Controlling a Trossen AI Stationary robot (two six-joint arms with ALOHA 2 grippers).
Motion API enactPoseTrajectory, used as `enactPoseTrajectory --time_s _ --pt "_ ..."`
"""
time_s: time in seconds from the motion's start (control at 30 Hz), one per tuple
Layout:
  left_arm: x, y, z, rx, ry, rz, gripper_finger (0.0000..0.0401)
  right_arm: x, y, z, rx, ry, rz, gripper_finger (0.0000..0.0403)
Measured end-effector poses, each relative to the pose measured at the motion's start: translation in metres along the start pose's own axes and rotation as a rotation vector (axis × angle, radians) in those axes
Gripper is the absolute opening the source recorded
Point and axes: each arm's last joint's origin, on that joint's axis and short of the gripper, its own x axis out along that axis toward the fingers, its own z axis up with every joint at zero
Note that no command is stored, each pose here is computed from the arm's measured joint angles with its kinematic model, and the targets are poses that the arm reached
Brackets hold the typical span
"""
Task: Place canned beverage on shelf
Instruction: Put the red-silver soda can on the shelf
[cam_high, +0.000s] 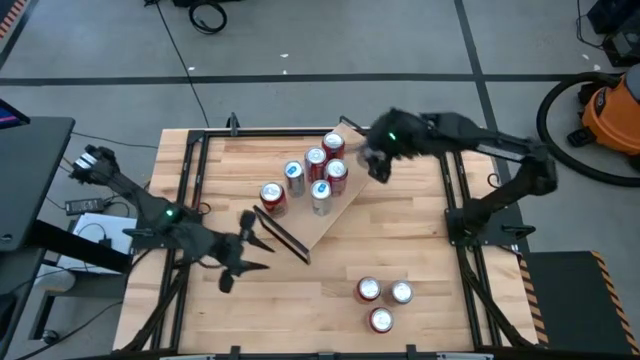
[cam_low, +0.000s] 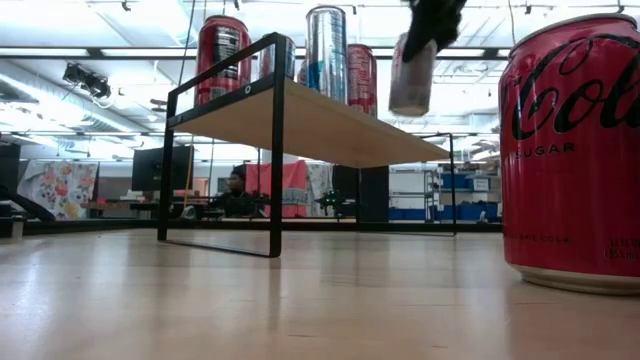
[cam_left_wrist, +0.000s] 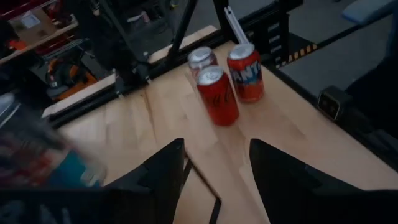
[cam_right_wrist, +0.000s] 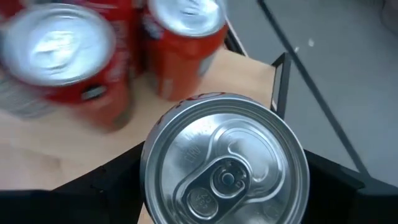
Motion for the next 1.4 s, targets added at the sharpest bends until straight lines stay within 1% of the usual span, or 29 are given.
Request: enactPoseTrajectory --time_s 0.07,0.17,0.23,0.33,0.43,0.5,0.67,0.77,0.93,1.07,1.4 --pt "-0.012 0.004 -0.004 -0.016 -0.028 0.008 0.0192 0.011 -0.012 0.009 0.004 0.028 0.011 0.0326" --pt "-0.026 0.009 -0.008 -0.034 -0.069 0.018 0.0192 0.025 -0.028 0.026 0.005 0.021 0.014 0.0326" --pt "-0.033 0.011 -0.011 -0.040 -0.065 0.021 0.0192 0.036 -0.038 0.033 0.000 0.039 0.017 0.0327" --pt "-0.039 0.015 -0.012 -0.054 -0.064 0.057 0.0192 0.053 -0.051 0.042 -0.008 0.059 0.036 0.0327" --pt "-0.040 0.016 -0.013 -0.058 -0.051 0.094 0.0192 0.066 -0.064 0.048 -0.017 0.068 0.049 0.0327" --pt "-0.039 0.016 -0.013 -0.054 -0.041 0.095 0.0192 0.074 -0.073 0.051 -0.019 0.065 0.058 0.0327" --pt "-0.039 0.017 -0.015 -0.052 -0.026 0.120 0.0192 0.090 -0.089 0.055 -0.018 0.050 0.119 0.0327" --pt "-0.039 0.017 -0.015 -0.054 -0.024 0.137 0.0192 0.093 -0.095 0.055 -0.015 0.044 0.127 0.0327" --pt "-0.039 0.017 -0.015 -0.053 -0.022 0.138 0.0192 0.101 -0.097 0.056 -0.022 0.030 0.170 0.0327" --pt "-0.039 0.017 -0.015 -0.053 -0.022 0.137 0.0192 0.110 -0.097 0.056 -0.034 0.041 0.180 0.0327" --pt "-0.039 0.017 -0.014 -0.055 -0.025 0.137 0.0192 0.110 -0.097 0.057 -0.052 0.035 0.188 0.0331"
